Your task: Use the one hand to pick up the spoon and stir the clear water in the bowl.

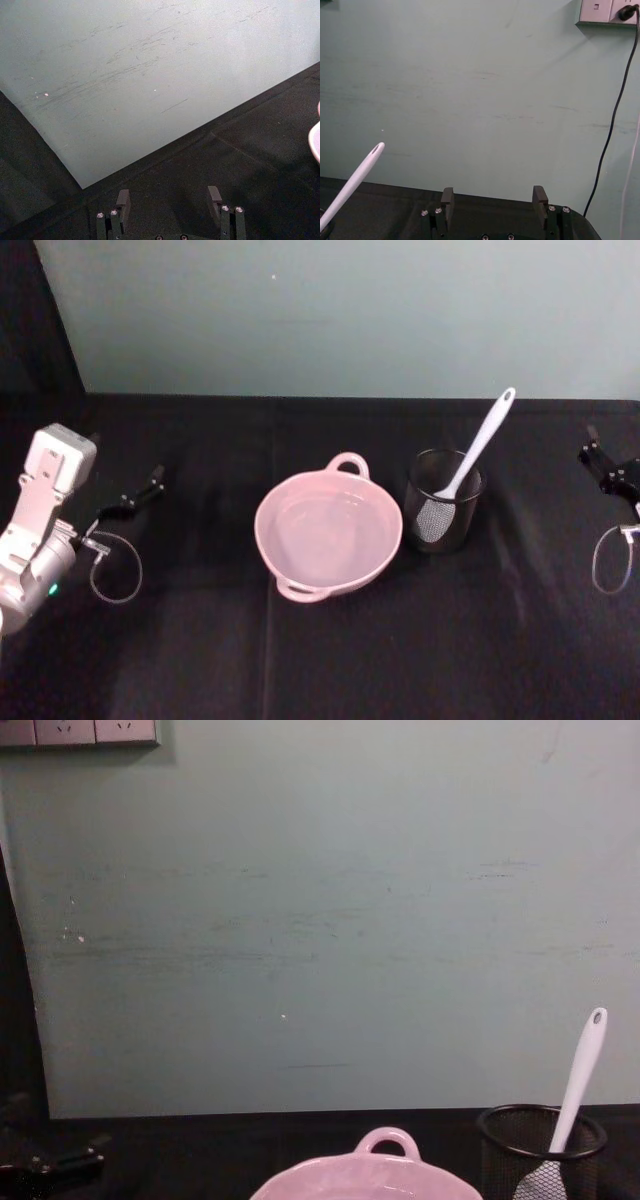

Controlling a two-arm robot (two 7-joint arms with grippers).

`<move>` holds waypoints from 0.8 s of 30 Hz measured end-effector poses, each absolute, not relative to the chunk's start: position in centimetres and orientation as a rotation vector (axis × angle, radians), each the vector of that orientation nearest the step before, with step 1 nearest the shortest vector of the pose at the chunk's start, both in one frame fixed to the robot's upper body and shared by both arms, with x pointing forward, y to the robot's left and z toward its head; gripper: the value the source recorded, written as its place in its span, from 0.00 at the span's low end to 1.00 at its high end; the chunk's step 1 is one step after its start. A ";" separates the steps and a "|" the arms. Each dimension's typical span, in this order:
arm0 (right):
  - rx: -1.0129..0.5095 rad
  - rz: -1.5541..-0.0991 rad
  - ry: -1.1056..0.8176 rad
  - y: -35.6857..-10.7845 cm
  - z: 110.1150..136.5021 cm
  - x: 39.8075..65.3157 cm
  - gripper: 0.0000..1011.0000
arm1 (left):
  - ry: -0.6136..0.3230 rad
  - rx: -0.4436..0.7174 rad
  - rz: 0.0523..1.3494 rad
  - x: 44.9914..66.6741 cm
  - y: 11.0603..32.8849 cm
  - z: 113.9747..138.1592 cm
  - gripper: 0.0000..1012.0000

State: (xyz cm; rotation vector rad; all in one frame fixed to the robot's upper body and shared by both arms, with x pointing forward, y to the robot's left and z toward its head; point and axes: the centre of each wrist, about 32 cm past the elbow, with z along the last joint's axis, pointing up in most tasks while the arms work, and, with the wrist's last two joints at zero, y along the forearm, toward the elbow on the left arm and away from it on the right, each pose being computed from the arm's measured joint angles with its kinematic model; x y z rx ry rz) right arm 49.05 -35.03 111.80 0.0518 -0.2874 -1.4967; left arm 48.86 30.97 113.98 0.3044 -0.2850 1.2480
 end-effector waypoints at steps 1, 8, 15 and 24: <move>0.052 -1.497 -0.288 -35.0 111.8 49.0 0.99 | -0.285 0.305 1.248 48.9 31.0 114.0 1.00; 0.051 -1.493 -0.292 -35.0 111.9 49.0 0.99 | -0.285 0.304 1.248 48.9 31.0 114.0 1.00; 0.049 -1.491 -0.296 -35.0 111.9 49.0 0.99 | -0.285 0.304 1.248 48.9 31.0 114.0 1.00; 0.049 -1.490 -0.297 -34.9 111.9 49.0 0.99 | -0.285 0.304 1.248 48.9 31.0 114.0 1.00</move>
